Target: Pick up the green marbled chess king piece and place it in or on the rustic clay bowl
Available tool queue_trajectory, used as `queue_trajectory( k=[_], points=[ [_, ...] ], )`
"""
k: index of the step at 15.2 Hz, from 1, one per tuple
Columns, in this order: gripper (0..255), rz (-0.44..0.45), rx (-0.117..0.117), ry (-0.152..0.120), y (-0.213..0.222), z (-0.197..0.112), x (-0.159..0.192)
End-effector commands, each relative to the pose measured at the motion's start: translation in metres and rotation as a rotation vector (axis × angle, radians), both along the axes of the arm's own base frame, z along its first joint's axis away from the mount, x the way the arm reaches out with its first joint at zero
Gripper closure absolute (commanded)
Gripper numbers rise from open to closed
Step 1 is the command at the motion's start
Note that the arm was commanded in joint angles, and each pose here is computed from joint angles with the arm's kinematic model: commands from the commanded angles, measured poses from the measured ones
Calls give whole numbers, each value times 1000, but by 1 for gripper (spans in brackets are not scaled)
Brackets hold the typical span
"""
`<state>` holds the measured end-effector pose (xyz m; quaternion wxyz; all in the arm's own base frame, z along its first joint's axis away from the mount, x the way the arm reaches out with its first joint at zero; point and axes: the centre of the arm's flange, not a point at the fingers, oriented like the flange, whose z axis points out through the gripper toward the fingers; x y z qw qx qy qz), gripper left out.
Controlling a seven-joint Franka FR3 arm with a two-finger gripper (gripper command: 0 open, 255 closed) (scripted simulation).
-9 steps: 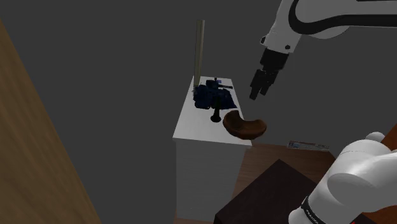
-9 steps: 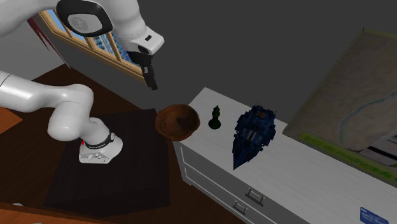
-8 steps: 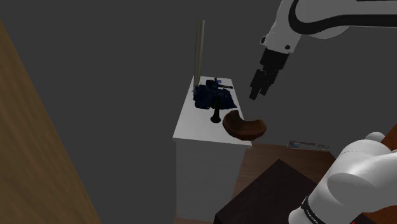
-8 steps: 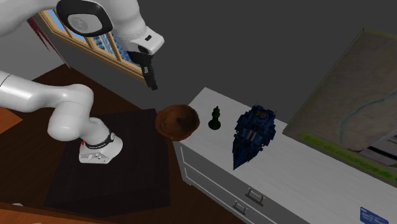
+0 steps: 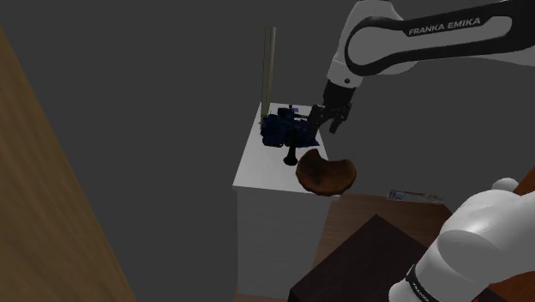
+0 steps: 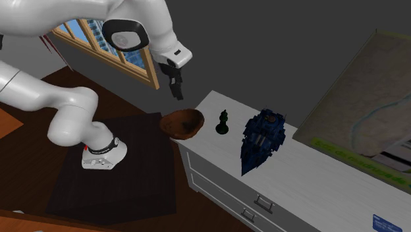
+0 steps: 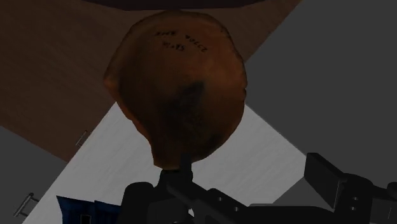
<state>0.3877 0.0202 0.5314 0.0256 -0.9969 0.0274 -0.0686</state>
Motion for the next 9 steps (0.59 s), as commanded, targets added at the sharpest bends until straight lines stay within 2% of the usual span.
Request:
queue_trajectory(
  k=[1, 9],
  points=[
    [0, -62, -10, -14, -1, -15, 22],
    [0, -303, -54, -61, -18, -66, 103]
  ],
)
